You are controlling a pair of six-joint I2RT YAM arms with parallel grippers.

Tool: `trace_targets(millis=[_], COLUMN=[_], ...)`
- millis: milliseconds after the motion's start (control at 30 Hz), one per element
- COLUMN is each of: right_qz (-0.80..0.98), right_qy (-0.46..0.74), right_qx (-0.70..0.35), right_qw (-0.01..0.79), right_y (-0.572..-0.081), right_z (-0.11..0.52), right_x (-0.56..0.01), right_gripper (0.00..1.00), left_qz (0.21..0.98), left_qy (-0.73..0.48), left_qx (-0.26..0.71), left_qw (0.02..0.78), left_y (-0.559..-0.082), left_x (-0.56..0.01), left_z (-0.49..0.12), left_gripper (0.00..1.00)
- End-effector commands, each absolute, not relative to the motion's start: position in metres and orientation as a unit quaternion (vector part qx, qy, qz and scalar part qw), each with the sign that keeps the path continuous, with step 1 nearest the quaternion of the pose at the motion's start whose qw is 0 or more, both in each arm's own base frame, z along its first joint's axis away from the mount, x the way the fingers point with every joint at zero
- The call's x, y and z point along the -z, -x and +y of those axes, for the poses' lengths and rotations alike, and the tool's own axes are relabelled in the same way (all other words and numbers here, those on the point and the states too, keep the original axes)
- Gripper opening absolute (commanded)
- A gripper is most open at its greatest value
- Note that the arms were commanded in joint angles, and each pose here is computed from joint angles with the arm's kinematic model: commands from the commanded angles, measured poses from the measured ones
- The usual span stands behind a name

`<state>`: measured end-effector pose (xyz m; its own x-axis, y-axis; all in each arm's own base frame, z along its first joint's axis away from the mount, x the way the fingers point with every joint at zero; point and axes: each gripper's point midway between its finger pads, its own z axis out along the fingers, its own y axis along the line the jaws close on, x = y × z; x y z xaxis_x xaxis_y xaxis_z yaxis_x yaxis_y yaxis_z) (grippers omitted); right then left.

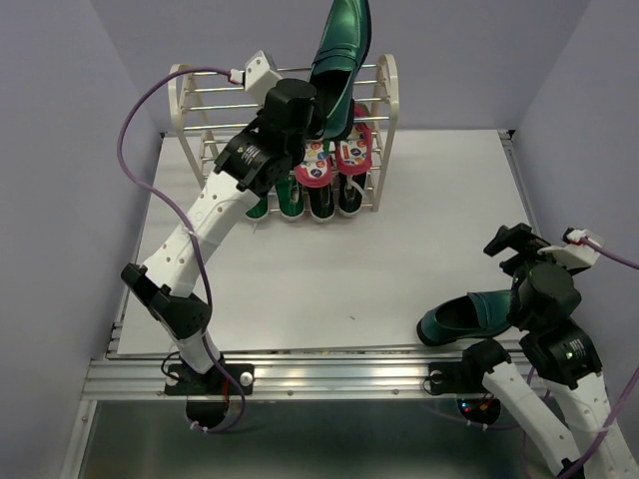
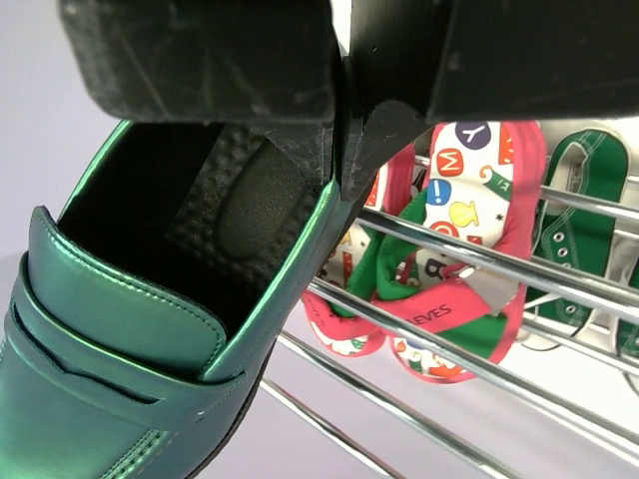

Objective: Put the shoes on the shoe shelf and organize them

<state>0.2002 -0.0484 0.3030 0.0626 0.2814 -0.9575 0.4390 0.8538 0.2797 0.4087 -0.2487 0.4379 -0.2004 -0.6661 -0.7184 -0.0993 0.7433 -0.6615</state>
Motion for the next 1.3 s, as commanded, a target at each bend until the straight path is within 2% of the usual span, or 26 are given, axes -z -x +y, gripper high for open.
trace_targets(millis=[0, 167, 300, 433, 567, 733, 867, 1000, 1267], right_qz=[0.656, 0.656, 0.647, 0.639, 0.638, 0.640, 0.637, 0.636, 0.635], right_qy=[-0.281, -0.281, -0.290, -0.300, -0.302, -0.300, -0.303, -0.303, -0.304], right_qx=[0.045, 0.040, 0.038, 0.041, 0.041, 0.041, 0.039, 0.037, 0.036], right_qw=[0.699, 0.700, 0.705, 0.707, 0.707, 0.706, 0.708, 0.709, 0.710], right_y=[-0.197, -0.198, -0.194, -0.190, -0.189, -0.190, -0.189, -0.188, -0.187], right_z=[-0.052, -0.050, -0.054, -0.059, -0.059, -0.058, -0.059, -0.059, -0.059], right_x=[-0.317, -0.317, -0.320, -0.321, -0.321, -0.319, -0.320, -0.320, -0.320], right_gripper=[1.00, 1.00, 1.00, 1.00, 1.00, 1.00, 1.00, 1.00, 1.00], left_qz=[0.640, 0.638, 0.657, 0.662, 0.659, 0.661, 0.659, 0.657, 0.664], left_qy=[0.332, 0.322, 0.315, 0.304, 0.300, 0.291, 0.280, 0.263, 0.236], left_qx=[0.324, 0.337, 0.326, 0.335, 0.346, 0.360, 0.378, 0.399, 0.422], left_qw=[0.613, 0.613, 0.602, 0.597, 0.597, 0.591, 0.587, 0.582, 0.571], left_y=[-0.393, -0.392, -0.402, -0.404, -0.402, -0.398, -0.394, -0.390, -0.389], left_x=[-0.516, -0.528, -0.518, -0.514, -0.516, -0.516, -0.519, -0.520, -0.516], left_z=[-0.227, -0.232, -0.246, -0.256, -0.261, -0.268, -0.276, -0.284, -0.305], left_gripper=[0.00, 0.00, 0.05, 0.15, 0.16, 0.36, 0.46, 0.51, 0.55])
